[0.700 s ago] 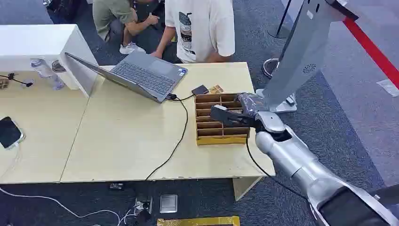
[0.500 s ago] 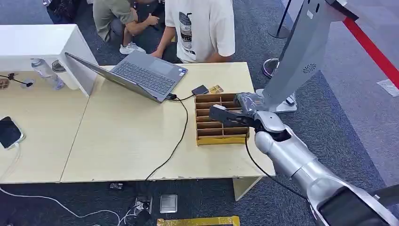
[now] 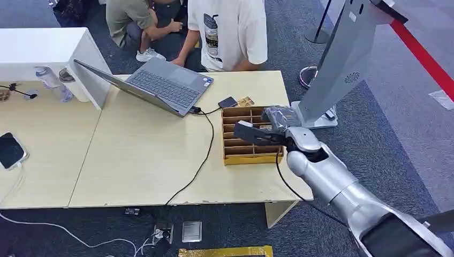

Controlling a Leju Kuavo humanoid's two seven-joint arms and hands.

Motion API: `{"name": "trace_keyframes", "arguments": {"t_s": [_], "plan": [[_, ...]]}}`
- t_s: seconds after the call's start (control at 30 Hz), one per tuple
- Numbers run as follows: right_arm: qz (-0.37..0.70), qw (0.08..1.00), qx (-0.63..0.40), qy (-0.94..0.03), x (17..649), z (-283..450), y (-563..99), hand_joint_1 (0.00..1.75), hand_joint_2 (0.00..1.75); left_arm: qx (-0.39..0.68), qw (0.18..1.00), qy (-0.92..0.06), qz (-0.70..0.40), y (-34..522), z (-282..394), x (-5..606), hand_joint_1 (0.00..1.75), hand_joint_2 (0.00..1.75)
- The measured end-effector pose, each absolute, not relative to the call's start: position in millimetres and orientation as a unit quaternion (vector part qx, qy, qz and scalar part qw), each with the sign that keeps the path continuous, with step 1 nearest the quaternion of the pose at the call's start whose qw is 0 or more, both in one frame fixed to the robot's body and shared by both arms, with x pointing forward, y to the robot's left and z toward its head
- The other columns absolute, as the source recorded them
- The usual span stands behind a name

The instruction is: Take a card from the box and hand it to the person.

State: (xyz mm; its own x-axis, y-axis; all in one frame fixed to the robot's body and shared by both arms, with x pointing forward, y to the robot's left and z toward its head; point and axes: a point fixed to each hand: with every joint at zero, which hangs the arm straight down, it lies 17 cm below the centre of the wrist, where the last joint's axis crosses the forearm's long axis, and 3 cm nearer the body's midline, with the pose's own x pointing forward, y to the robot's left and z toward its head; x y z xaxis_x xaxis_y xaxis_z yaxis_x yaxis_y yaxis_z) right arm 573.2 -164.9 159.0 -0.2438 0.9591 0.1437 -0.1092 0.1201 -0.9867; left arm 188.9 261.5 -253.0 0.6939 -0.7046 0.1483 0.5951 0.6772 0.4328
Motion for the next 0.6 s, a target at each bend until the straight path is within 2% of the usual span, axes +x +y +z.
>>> {"name": "trace_keyframes", "arguments": {"t_s": [0.3, 0.33, 0.47, 0.6], "plan": [[0.554, 0.484, -0.366, -0.57, 567, 155, -156, 0.99, 1.75, 0.181, 0.905, -0.153, -0.354, 263, -253, 187, 0.0, 0.0], [0.554, 0.484, -0.365, -0.57, 566, 155, -156, 0.96, 1.75, 0.18, 0.905, -0.152, -0.354, 263, -253, 187, 0.0, 0.0], [0.556, 0.483, -0.361, -0.572, 565, 153, -153, 1.15, 1.75, 0.18, 0.905, -0.153, -0.354, 263, -253, 187, 0.0, 0.0], [0.559, 0.481, -0.36, -0.571, 563, 151, -151, 1.15, 1.75, 0.181, 0.905, -0.153, -0.354, 263, -253, 187, 0.0, 0.0]]}}
